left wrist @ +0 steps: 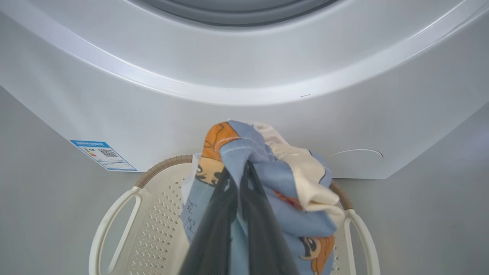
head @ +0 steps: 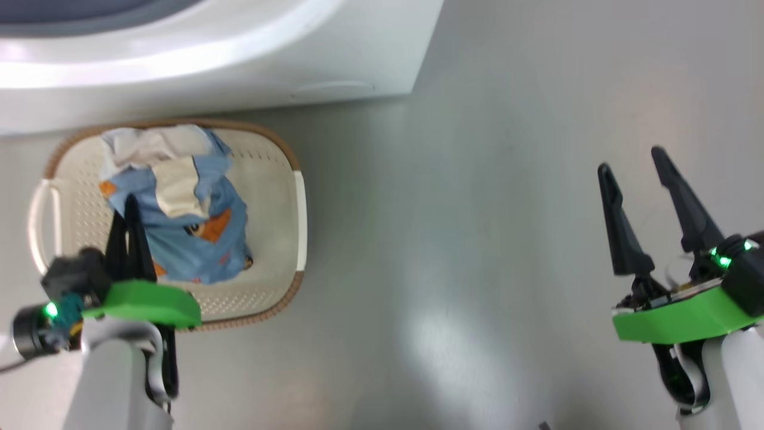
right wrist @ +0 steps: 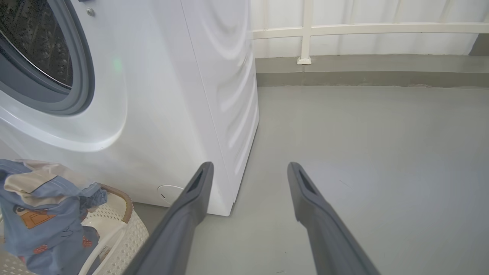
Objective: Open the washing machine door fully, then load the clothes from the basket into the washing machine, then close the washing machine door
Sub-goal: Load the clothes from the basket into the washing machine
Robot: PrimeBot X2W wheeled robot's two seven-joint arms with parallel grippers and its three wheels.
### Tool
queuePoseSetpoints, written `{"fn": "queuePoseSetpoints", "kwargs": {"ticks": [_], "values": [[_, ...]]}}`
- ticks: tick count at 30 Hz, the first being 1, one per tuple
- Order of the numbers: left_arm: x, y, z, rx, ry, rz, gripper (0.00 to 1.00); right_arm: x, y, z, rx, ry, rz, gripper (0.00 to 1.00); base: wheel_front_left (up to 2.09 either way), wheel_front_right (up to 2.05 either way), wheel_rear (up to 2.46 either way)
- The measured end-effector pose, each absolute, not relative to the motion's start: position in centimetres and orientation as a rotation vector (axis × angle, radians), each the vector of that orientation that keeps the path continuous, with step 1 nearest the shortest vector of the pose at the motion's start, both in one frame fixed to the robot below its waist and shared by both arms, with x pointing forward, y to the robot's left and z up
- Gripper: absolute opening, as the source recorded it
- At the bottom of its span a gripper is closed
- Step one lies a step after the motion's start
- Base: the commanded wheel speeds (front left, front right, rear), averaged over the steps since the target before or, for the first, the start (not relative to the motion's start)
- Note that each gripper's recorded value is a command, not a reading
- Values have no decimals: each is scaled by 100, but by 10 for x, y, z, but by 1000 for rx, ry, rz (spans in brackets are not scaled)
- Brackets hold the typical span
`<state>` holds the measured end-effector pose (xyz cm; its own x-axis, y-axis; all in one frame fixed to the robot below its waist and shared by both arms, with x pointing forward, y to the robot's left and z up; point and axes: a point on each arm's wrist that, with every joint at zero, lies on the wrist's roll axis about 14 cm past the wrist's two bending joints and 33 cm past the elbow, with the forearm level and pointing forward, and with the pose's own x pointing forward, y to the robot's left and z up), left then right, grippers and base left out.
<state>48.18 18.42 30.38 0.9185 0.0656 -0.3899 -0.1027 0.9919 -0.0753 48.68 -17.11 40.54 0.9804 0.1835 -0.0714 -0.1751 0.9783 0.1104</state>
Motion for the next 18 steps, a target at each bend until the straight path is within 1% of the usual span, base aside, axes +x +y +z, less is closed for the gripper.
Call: {"fn": "queuePoseSetpoints", "kwargs": {"ticks": [2,10,18], "values": [[479,184,312,-95,381,87,0,484,-171,409,105,78,179,100,0,0,0],[445,177,376,-94,255,42,0,448,-174,437,115,64,151,100,0,0,0],[419,170,416,-101,173,-5,0,422,-170,464,120,21,156,100,0,0,0]]}}
